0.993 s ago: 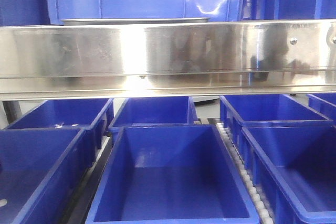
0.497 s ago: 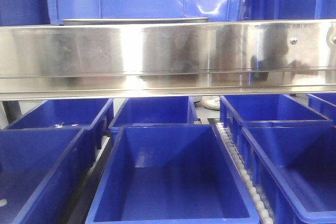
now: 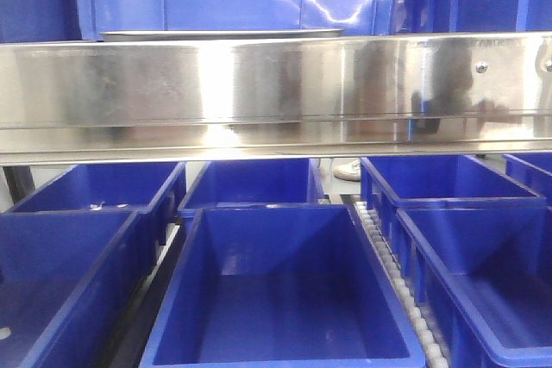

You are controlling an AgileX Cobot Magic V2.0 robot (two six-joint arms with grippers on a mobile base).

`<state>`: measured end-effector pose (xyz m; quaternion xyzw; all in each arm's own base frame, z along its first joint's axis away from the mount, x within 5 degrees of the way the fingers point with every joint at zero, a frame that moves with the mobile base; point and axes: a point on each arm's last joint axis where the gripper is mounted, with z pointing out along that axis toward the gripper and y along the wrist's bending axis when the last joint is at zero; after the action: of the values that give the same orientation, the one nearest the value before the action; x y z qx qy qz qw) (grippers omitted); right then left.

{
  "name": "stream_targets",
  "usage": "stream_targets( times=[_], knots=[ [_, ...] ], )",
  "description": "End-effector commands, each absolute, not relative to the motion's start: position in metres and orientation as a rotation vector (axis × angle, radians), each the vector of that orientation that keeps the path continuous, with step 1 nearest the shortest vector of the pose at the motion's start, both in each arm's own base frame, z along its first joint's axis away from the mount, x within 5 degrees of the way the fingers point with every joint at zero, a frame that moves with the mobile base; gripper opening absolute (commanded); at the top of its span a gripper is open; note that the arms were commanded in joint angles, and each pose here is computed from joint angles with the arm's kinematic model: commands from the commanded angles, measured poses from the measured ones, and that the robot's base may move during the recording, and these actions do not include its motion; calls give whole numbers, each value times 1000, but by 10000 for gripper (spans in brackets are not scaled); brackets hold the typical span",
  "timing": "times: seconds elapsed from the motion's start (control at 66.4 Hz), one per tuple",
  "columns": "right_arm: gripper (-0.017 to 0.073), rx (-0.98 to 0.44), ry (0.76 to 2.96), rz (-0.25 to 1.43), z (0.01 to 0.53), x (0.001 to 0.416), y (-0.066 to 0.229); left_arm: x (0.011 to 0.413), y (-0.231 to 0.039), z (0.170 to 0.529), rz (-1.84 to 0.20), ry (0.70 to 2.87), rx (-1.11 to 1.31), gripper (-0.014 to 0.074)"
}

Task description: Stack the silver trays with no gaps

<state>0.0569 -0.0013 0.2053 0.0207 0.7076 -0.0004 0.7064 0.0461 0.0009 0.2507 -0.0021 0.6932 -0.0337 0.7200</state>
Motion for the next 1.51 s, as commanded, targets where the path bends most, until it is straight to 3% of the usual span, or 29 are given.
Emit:
stream_targets(
  times=[0.0, 0.256, 0.722, 1.49],
  knots=[
    [-17, 48, 1549, -9, 207, 56, -2, 48, 0, 240, -21, 1551, 30, -6],
    [-17, 48, 1549, -9, 207, 56, -2, 56, 4, 214, 135, 1479, 12, -6],
    [-17, 48, 1549, -9, 207, 56, -2, 56, -1, 211, 10, 1503, 47, -6],
    [-17, 48, 1549, -9, 207, 56, -2, 56, -1, 211, 8, 1508, 42, -6]
  ],
)
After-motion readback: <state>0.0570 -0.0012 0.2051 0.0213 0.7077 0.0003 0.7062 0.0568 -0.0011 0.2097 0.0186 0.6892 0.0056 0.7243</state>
